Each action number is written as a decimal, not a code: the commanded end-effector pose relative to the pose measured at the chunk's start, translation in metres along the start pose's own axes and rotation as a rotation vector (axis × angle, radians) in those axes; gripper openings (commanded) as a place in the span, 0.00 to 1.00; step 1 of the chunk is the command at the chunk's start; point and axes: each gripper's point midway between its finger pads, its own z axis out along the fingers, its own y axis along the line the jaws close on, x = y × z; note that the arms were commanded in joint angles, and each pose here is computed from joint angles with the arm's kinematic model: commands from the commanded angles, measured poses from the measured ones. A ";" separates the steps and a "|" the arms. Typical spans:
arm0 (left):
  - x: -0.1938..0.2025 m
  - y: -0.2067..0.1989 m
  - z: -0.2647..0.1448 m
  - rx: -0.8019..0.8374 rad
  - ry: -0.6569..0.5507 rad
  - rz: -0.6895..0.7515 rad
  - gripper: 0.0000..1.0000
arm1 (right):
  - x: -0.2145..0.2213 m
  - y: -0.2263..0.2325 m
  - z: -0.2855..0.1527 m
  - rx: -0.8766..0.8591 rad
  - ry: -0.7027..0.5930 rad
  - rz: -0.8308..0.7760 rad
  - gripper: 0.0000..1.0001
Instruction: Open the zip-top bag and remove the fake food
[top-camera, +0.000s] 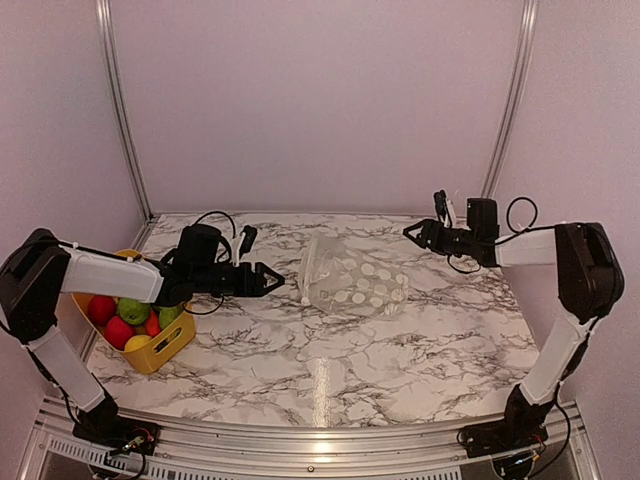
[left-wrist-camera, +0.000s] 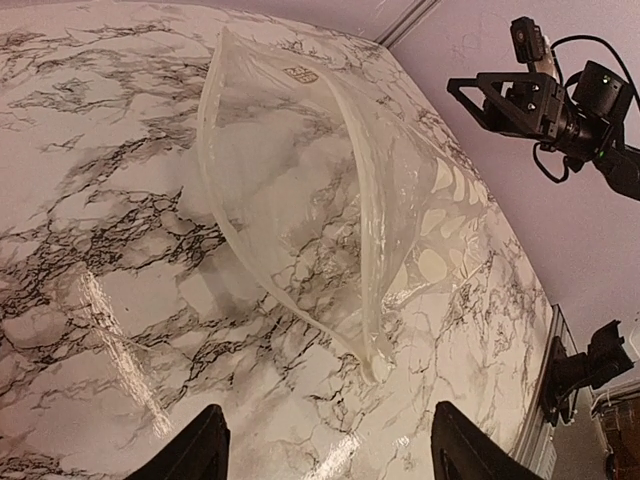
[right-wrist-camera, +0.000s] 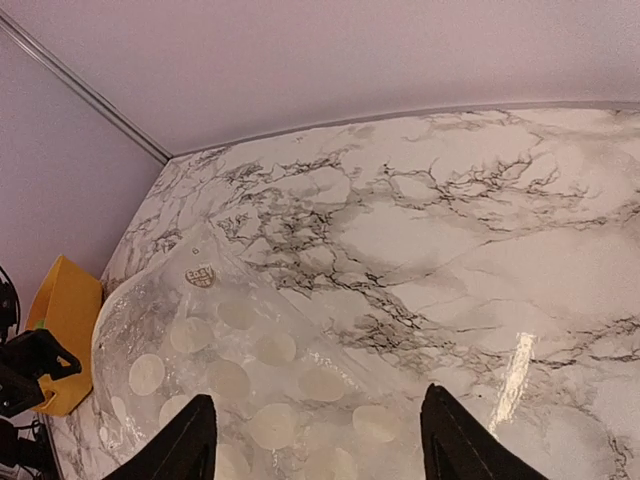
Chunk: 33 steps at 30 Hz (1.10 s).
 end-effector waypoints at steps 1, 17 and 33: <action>-0.003 -0.003 0.014 0.004 -0.012 0.007 0.70 | 0.018 0.003 -0.035 0.074 0.036 0.047 0.67; 0.003 -0.033 0.062 0.053 0.072 0.081 0.67 | 0.155 0.043 -0.060 -0.044 0.224 0.178 0.60; 0.021 -0.028 0.102 0.057 0.144 0.065 0.54 | 0.193 0.054 -0.029 -0.190 0.293 0.291 0.43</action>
